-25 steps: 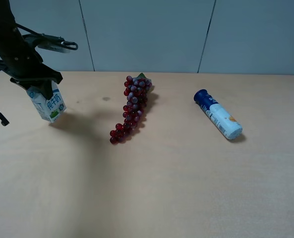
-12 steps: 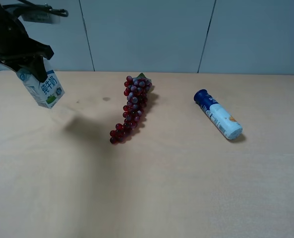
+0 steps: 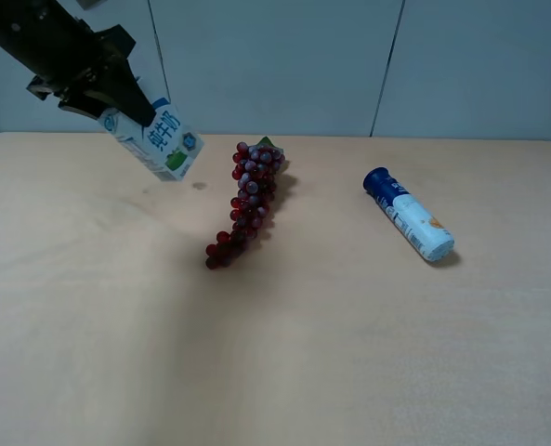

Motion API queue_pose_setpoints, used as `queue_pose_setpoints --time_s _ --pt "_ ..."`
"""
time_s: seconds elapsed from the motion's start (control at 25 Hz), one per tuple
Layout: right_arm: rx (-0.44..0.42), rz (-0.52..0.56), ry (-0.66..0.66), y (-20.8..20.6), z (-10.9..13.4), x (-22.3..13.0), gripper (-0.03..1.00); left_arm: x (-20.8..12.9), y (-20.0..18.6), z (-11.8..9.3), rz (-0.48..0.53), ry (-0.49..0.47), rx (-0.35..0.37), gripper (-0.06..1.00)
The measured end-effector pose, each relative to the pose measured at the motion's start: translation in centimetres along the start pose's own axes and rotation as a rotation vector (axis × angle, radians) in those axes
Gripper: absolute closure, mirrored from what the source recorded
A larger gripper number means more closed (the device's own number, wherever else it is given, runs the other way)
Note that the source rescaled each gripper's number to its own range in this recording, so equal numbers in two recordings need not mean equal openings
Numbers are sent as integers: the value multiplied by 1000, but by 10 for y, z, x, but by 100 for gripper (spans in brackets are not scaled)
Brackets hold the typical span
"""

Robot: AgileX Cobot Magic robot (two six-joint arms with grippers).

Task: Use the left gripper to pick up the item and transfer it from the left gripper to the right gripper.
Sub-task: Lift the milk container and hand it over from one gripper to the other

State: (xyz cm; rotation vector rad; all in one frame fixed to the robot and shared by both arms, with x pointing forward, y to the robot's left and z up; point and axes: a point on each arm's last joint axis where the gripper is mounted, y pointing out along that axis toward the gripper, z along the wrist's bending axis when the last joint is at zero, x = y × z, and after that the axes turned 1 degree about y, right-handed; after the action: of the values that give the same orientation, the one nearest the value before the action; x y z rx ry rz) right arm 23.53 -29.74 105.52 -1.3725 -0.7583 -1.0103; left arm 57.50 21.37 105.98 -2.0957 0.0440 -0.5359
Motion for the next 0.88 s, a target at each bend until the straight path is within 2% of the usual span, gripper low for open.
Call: queue_pose_setpoints --time_s 0.52,0.88 --pt "0 0 0 0 0 0 -3 -3 -2 -20 18 81 -225 94" --pt "0 0 0 0 0 0 -3 0 -4 -32 -22 146 -339 94"
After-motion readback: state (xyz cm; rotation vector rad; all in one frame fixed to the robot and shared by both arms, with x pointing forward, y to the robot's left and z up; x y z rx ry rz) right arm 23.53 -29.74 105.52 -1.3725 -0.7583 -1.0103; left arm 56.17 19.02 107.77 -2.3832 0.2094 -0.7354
